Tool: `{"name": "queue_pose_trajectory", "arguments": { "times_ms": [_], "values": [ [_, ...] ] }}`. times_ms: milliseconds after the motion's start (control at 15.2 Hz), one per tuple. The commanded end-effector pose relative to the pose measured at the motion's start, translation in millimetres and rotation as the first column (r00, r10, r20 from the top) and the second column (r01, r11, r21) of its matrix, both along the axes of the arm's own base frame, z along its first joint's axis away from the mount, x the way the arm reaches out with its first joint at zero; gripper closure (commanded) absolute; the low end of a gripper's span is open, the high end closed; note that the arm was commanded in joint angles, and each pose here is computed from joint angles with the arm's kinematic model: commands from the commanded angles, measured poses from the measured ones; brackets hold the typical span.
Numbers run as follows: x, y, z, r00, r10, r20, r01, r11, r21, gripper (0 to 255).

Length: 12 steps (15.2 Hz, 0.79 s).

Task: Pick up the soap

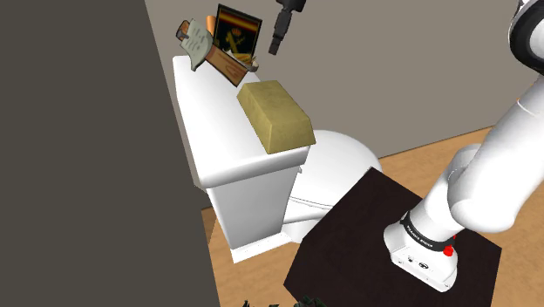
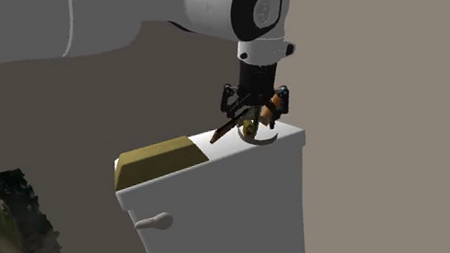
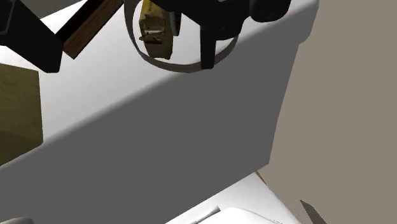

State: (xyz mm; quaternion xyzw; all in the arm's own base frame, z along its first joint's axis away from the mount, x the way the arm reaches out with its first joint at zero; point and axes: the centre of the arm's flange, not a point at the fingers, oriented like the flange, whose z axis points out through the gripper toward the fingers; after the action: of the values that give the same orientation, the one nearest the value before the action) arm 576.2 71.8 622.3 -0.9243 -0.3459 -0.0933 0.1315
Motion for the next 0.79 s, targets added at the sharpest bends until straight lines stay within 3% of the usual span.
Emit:
{"name": "queue_pose_trajectory", "arguments": {
  "times_ms": [0, 132, 726],
  "values": [
    [17, 13, 9, 0.998, 0.05, 0.027, -0.05, 0.999, 0.015, 0],
    [32, 25, 17, 0.994, 0.093, 0.05, -0.094, 0.995, 0.027, 0],
    [32, 25, -23, 0.994, 0.093, 0.05, -0.094, 0.995, 0.027, 0]
  ]
}}
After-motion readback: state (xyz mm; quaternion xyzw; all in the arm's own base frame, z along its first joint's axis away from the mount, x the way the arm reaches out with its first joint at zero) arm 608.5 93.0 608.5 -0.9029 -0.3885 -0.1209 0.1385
